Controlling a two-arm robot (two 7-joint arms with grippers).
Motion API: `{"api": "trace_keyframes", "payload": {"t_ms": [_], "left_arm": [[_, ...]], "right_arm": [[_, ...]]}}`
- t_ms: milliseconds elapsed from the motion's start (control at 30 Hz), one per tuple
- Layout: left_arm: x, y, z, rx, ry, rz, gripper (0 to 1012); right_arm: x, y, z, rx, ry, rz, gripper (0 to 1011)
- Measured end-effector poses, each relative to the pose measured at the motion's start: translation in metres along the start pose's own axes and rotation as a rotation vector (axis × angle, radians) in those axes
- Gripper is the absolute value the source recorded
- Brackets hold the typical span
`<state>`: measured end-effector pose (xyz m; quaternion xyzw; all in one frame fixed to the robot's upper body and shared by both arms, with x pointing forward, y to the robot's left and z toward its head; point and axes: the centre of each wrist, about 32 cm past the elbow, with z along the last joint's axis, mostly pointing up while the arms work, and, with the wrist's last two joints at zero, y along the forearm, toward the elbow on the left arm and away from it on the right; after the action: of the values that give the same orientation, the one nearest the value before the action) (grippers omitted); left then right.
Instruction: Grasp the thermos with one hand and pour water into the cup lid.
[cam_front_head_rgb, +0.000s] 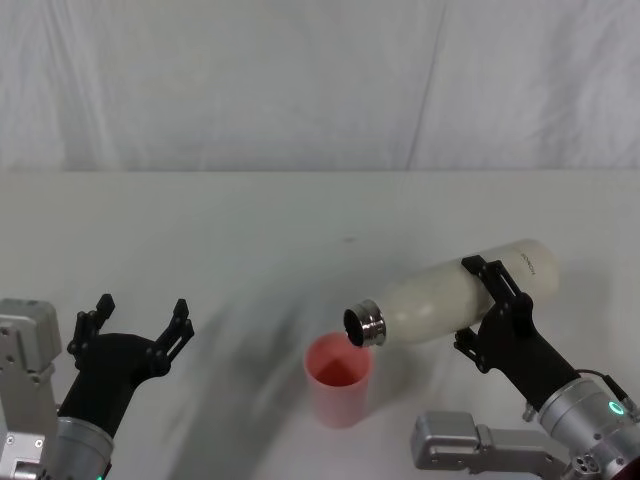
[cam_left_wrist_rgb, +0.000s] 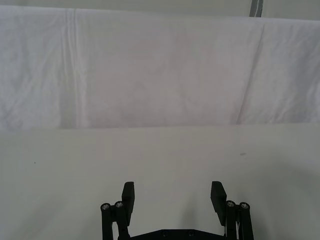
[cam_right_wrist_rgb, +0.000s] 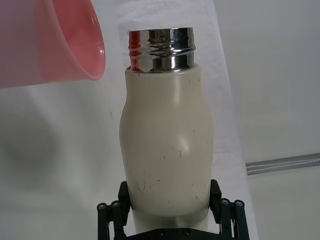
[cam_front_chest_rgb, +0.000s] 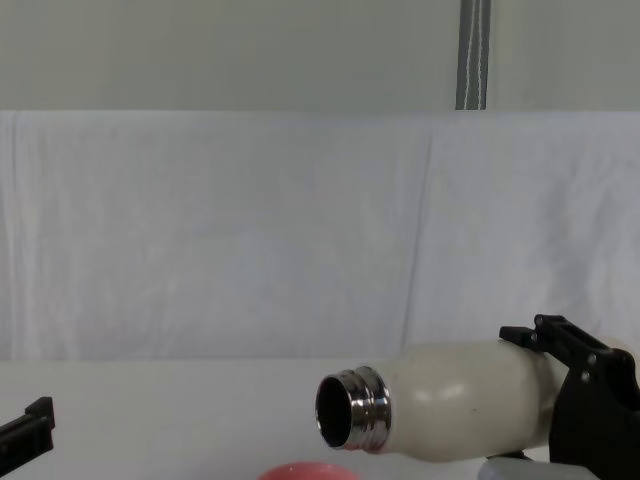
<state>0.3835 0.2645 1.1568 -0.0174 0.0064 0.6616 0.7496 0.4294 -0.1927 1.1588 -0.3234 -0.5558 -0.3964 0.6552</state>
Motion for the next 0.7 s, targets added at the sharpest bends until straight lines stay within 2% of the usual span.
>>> {"api": "trace_keyframes", "payload": {"t_ms": [700], "left_arm": [[0.0, 0.0, 0.0, 0.0, 0.0, 0.0, 1001]], "right_arm": [[-0.0005, 0.0008, -0.0003, 0.003, -0.013, 0.001, 952]]}}
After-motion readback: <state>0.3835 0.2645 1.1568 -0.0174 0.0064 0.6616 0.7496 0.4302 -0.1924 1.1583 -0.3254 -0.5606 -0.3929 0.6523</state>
